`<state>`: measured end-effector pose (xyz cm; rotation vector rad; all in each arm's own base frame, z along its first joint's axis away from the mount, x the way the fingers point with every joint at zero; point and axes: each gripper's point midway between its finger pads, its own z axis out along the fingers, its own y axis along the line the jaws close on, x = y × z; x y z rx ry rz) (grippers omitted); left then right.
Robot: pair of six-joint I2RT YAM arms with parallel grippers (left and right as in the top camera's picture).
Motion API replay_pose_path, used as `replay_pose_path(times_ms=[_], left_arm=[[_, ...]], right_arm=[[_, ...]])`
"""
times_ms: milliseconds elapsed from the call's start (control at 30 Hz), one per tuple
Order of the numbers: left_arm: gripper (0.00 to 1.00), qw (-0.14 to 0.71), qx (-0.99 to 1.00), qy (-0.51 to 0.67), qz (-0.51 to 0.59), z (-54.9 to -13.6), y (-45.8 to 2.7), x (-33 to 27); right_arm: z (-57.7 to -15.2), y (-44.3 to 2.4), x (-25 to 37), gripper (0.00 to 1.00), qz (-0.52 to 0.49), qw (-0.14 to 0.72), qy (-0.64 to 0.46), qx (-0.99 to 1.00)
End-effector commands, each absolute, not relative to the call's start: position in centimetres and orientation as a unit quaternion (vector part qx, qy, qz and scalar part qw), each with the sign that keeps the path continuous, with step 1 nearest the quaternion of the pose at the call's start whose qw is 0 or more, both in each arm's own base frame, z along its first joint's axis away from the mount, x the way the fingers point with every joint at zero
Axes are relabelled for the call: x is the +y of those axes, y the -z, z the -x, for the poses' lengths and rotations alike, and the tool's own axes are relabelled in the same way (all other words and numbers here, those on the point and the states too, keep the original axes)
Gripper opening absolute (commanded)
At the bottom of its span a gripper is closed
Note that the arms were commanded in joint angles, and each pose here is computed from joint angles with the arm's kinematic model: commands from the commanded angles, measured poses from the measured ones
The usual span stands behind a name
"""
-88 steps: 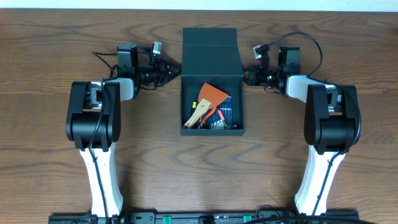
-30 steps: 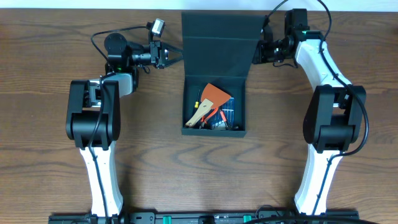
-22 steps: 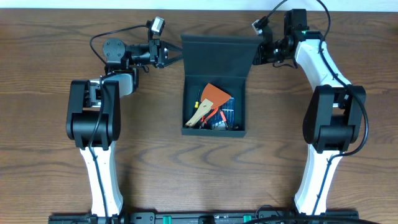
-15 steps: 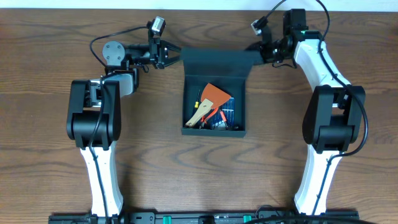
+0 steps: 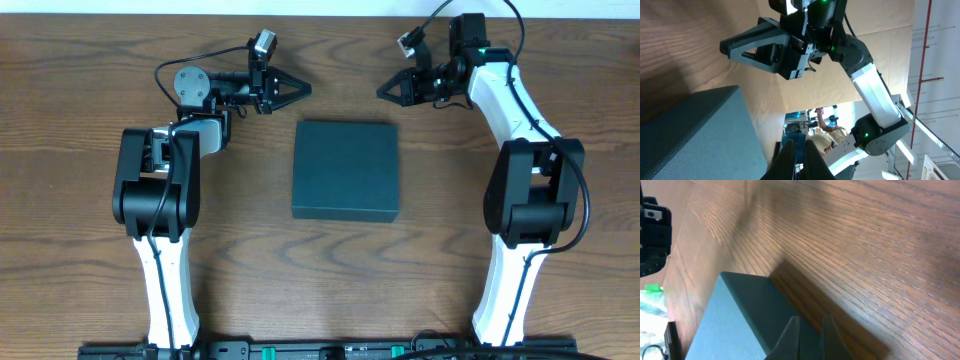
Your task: Pack container
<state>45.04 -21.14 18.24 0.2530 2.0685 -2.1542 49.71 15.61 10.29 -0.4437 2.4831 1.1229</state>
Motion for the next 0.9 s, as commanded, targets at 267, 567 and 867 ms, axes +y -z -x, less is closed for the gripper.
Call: replay_pose_path(times_ms=[267,567,867], left_arm=[[0.52,0.091,0.689,0.712,-0.099,-45.2,-20.3,-19.9],[0.83,0.094,0.692,0.715,-0.001,-48.1,-19.8,-14.8],[0.83,0.107,0.697,0.708,0.039,-48.9,-19.7,-9.6]], right_arm=[[-49.7,-16.6,16.4,0.99,0.192,0.245,-0.382,0.87],[-49.5,-19.5,15.1,0.99,0.183,0.276,-0.332,0.883],[-48.0,-21.6,12.3,0.99,0.161,0.283,-0.247,0.913]])
